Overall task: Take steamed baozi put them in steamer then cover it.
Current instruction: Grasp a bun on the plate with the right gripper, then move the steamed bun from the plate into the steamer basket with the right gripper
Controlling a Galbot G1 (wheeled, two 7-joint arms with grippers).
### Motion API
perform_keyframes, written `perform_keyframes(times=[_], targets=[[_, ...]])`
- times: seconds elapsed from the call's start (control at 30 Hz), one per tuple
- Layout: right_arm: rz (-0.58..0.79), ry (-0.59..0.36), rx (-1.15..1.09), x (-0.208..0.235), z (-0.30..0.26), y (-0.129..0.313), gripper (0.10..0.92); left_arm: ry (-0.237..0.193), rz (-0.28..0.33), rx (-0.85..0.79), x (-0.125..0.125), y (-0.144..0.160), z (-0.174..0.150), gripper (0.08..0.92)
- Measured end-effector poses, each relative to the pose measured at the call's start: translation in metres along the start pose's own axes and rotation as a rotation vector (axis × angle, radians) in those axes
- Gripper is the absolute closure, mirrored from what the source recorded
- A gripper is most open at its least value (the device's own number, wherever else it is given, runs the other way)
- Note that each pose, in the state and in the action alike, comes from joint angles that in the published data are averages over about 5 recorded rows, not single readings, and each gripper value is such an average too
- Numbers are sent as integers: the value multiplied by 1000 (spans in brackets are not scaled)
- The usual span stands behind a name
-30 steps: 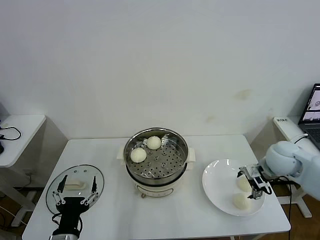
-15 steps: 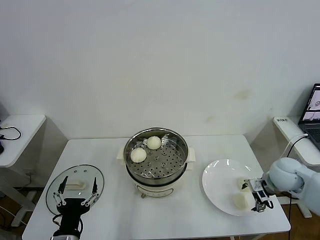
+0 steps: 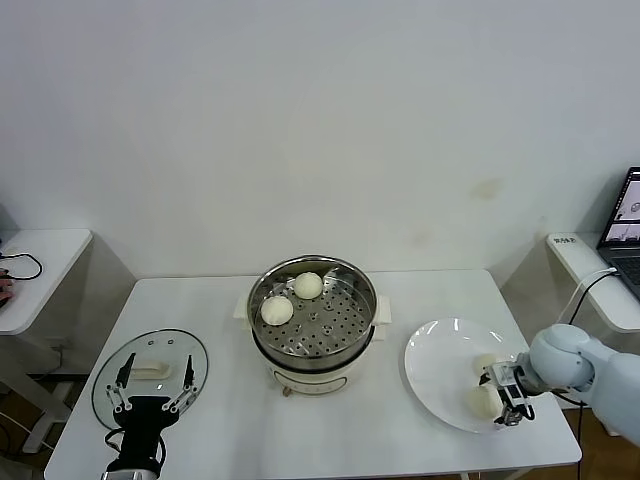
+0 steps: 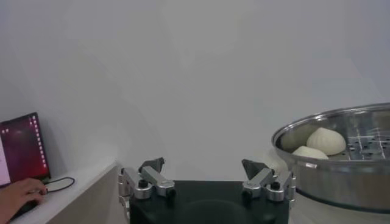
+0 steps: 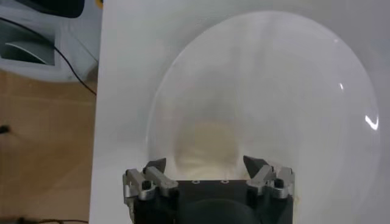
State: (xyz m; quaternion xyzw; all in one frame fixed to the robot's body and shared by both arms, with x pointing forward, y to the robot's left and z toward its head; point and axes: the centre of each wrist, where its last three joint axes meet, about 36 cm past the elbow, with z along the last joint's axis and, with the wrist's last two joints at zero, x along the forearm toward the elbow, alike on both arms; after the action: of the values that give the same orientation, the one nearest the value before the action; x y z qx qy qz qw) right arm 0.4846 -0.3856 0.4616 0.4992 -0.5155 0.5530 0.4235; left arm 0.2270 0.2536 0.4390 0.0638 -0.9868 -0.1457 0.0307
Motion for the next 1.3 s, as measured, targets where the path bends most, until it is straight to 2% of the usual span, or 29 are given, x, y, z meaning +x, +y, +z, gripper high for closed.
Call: perform_keyframes(times=[0.23, 0.57, 1.3], targets=[[-4, -4, -14, -3, 0, -3, 359, -2, 1, 3, 0, -1, -1, 177], [-20, -19, -28, 10, -1, -11, 378, -11, 5, 3, 0, -2, -4, 177], [101, -107, -37, 118, -12, -74, 420, -37, 6, -1, -4, 1, -9, 177]])
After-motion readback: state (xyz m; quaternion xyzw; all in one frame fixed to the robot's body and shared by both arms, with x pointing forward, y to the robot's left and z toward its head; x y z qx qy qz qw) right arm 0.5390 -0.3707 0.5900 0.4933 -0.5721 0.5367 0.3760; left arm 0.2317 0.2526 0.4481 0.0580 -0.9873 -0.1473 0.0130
